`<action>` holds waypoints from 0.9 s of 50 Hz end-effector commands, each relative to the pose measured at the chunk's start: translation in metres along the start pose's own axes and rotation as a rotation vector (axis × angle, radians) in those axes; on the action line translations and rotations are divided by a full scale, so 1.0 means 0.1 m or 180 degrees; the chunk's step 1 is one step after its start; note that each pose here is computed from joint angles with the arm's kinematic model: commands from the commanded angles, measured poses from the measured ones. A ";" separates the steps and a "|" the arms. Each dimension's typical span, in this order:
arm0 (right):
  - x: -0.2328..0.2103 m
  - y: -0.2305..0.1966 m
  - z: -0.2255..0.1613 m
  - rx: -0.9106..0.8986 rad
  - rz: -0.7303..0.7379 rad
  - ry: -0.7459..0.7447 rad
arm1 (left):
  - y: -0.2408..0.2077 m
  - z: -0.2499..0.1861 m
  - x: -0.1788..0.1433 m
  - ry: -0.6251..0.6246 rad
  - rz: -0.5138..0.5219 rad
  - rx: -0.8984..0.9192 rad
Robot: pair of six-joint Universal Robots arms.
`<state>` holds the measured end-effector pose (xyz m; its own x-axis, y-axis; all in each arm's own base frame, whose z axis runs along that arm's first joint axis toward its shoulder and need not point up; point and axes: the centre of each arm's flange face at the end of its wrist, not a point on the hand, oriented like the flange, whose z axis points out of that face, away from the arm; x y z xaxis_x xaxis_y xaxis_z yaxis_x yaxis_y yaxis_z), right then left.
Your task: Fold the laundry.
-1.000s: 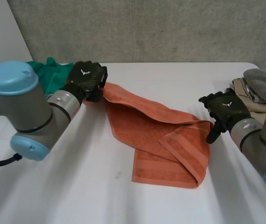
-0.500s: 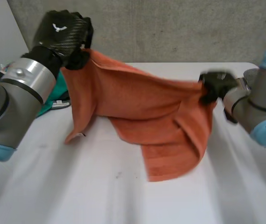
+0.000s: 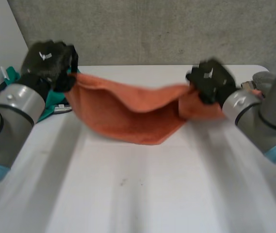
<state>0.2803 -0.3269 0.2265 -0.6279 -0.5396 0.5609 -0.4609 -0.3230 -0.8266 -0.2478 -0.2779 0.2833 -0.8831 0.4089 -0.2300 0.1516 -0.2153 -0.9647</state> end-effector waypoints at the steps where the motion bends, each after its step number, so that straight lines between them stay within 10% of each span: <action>1: -0.39 0.58 -0.05 -0.0792 -0.0183 -0.0619 | 0.25 -0.14 0.10 0.0085 -0.0037 -0.0271; 9: -0.28 0.58 -0.01 -0.0849 -0.0359 -0.0387 | 0.21 -0.14 0.10 0.0080 -0.0029 -0.0247; 30: 0.04 0.47 -0.95 -0.1722 0.2372 0.0712 | 0.10 -0.13 0.07 0.0050 -0.0030 -0.0135; 45: -0.25 0.59 -0.35 -0.1494 0.3325 0.0679 | 0.10 -0.13 0.07 0.0051 -0.0035 -0.0139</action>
<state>0.2198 -0.2946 0.1750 -0.9344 -0.1901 -0.3014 0.1580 0.5370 -0.8286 -0.2473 -0.2652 0.2704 -0.8767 0.4270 -0.2217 0.1609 -0.1740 -0.9715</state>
